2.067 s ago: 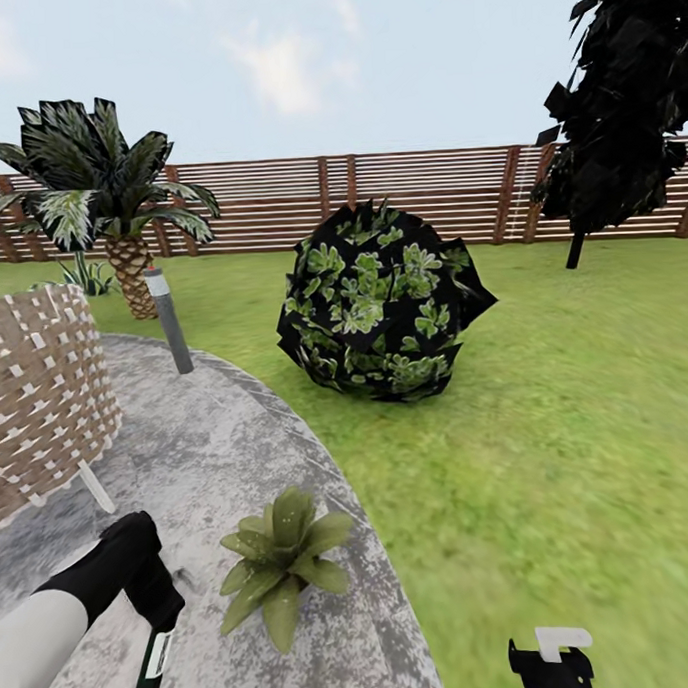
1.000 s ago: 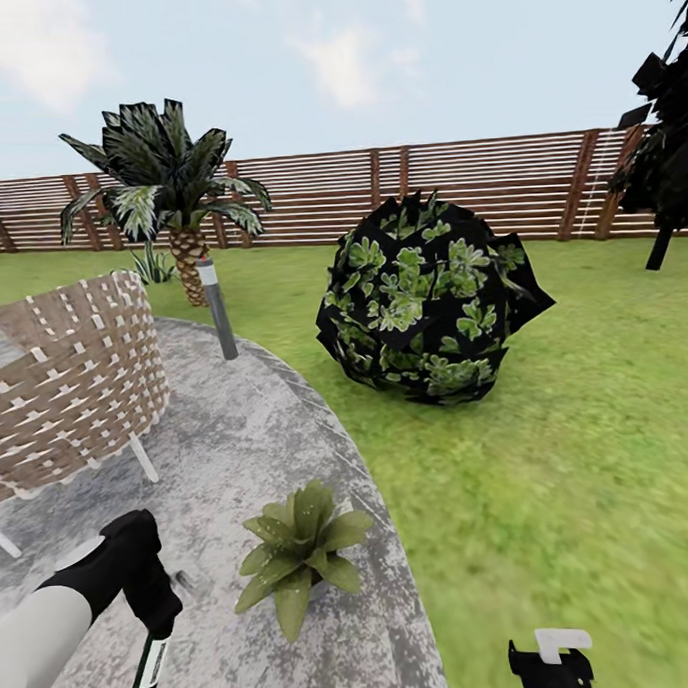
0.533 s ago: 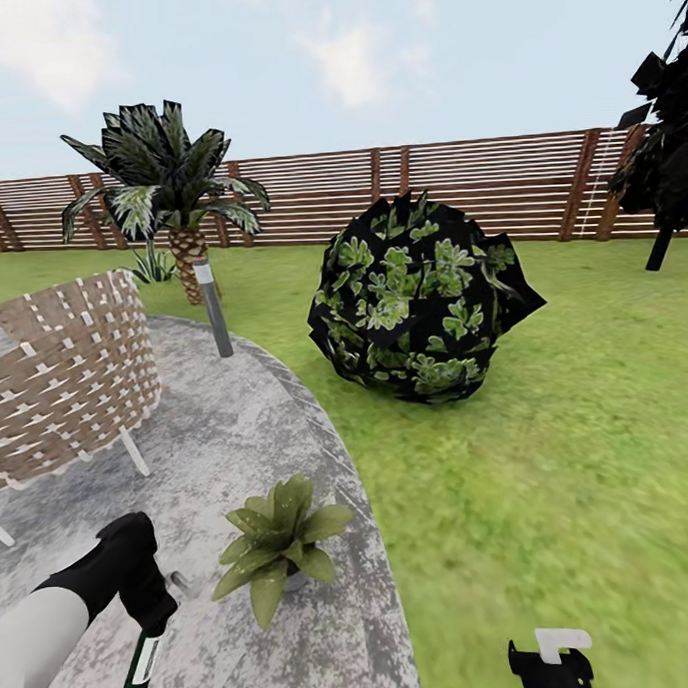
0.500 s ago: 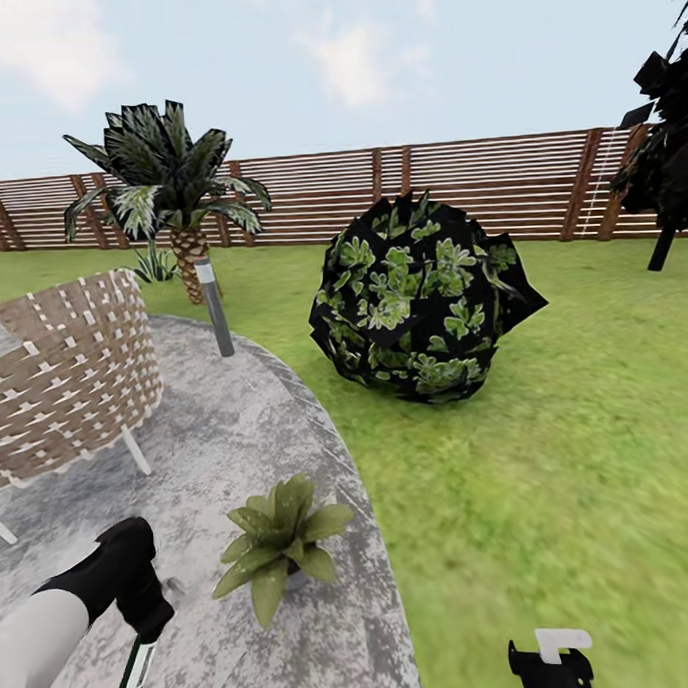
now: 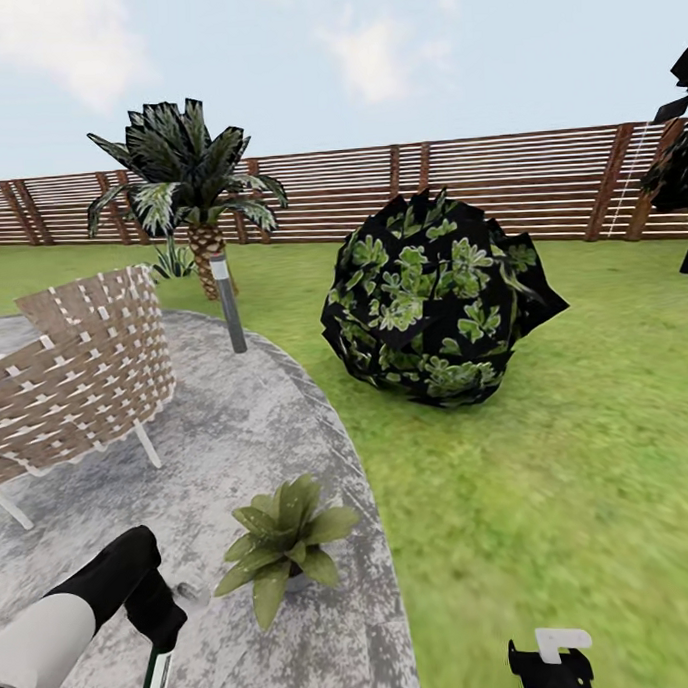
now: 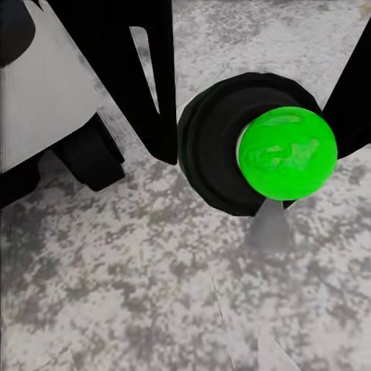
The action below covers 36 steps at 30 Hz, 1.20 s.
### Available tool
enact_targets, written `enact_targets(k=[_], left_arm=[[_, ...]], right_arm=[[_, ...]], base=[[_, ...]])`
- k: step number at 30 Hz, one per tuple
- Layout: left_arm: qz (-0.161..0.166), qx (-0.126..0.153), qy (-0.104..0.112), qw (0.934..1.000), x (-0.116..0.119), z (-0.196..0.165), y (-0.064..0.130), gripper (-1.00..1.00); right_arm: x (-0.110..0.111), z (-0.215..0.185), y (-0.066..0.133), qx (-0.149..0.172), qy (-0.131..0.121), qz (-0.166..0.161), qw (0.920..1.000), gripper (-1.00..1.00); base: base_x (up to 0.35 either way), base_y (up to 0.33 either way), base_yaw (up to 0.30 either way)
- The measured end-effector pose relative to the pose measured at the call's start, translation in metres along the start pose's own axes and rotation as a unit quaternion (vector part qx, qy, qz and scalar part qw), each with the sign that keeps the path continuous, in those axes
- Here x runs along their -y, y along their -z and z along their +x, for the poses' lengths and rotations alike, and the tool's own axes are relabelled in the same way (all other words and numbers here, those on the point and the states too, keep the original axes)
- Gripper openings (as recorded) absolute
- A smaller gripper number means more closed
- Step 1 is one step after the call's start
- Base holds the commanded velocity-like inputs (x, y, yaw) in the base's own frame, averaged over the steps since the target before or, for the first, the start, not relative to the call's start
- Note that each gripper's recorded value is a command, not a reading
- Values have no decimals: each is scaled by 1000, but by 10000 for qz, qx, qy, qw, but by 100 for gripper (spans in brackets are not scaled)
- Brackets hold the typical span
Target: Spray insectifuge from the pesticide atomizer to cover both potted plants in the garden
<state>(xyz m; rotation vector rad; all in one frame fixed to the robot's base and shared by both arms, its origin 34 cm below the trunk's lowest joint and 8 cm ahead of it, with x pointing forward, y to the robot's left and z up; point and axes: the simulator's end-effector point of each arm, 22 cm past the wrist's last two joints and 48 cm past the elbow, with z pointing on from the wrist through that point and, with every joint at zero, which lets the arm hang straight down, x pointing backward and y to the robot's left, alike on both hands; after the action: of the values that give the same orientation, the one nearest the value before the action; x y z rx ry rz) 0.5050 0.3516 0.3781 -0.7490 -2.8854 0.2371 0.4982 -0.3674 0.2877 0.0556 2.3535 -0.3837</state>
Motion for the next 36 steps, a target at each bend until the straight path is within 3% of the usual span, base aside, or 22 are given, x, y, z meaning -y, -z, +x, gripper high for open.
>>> enact_targets(k=[10, 19, 25, 34, 36], left_arm=[[68, -52, -47, 10000, 5, 0, -5, -100], [80, -84, -73, 9999, 7, -2, -8, -100], [302, -41, -248, 9992, 34, -23, -10, -100], [381, -122, -292, 9988, 37, -20, -11, -100], [473, -416, -492, 9968, 42, -6, -12, -100]], right_arm=[[-1, 3, 0, -35, 12, -9, 10000, 100], [-3, 8, -1, -85, 26, -18, 10000, 100], [-3, 11, -1, -105, 34, -18, 9999, 100], [-1, 13, -2, -125, 51, -15, 9999, 100], [0, 13, -2, -126, 50, -8, 9999, 100]], base=[[166, -236, 167], [-151, -226, 214], [153, -255, 214], [90, -76, 49], [1, 0, 0]])
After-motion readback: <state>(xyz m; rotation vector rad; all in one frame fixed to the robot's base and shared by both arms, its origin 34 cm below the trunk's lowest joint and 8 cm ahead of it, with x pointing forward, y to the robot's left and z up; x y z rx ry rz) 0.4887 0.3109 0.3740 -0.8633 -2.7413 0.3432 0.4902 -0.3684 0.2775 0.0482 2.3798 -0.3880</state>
